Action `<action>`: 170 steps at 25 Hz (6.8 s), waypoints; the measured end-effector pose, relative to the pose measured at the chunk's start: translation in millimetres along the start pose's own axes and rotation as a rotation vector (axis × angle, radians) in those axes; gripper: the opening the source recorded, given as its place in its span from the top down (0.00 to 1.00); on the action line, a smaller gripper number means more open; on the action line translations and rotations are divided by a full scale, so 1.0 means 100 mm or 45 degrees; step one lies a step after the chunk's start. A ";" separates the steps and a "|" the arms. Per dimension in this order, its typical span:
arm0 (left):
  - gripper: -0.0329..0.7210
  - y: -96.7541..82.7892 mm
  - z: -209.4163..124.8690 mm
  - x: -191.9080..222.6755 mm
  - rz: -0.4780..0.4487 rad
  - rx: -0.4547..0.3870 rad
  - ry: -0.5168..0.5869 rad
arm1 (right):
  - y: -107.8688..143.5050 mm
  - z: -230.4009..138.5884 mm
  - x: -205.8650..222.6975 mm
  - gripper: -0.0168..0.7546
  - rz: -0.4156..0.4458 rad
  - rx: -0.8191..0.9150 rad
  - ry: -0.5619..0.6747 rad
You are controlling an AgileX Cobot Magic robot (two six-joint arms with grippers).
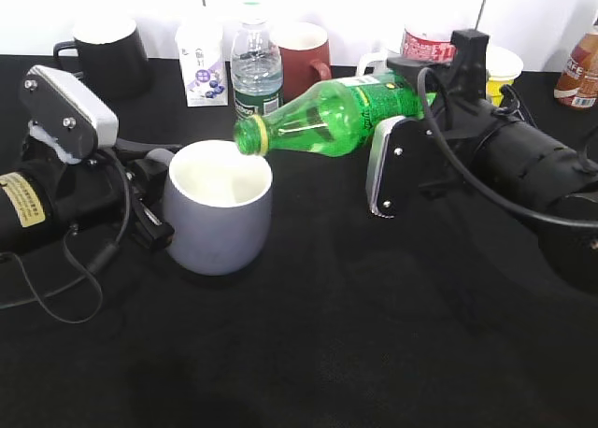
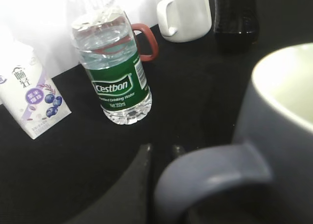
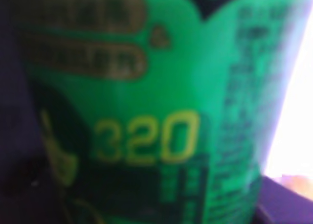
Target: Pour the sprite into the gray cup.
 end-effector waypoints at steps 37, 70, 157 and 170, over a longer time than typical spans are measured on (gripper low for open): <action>0.86 -0.08 0.07 0.00 -0.073 0.053 -0.081 | -0.12 -0.01 0.00 0.45 -0.112 0.385 -0.006; 0.64 1.91 -0.27 0.73 0.729 -0.330 -0.277 | -0.12 0.01 0.01 0.45 -0.120 1.739 -0.106; 0.42 -0.39 0.22 -2.65 0.406 -0.479 0.499 | -0.39 -0.54 -2.94 0.21 0.531 1.988 0.867; 0.42 -0.37 0.23 -2.92 0.699 -0.579 0.225 | -0.47 -0.57 -3.19 0.21 0.154 2.056 0.975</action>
Point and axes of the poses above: a point on each arm's last joint axis where the gripper is mounted, x pointing out along that axis toward the gripper, y along the wrist's bending axis when the last joint is at zero, z = x × y, the point moved 4 cm from there along x, pointing out along that axis toward the gripper, and after that the axes turned 14 degrees about -x, right-handed, at the moved point
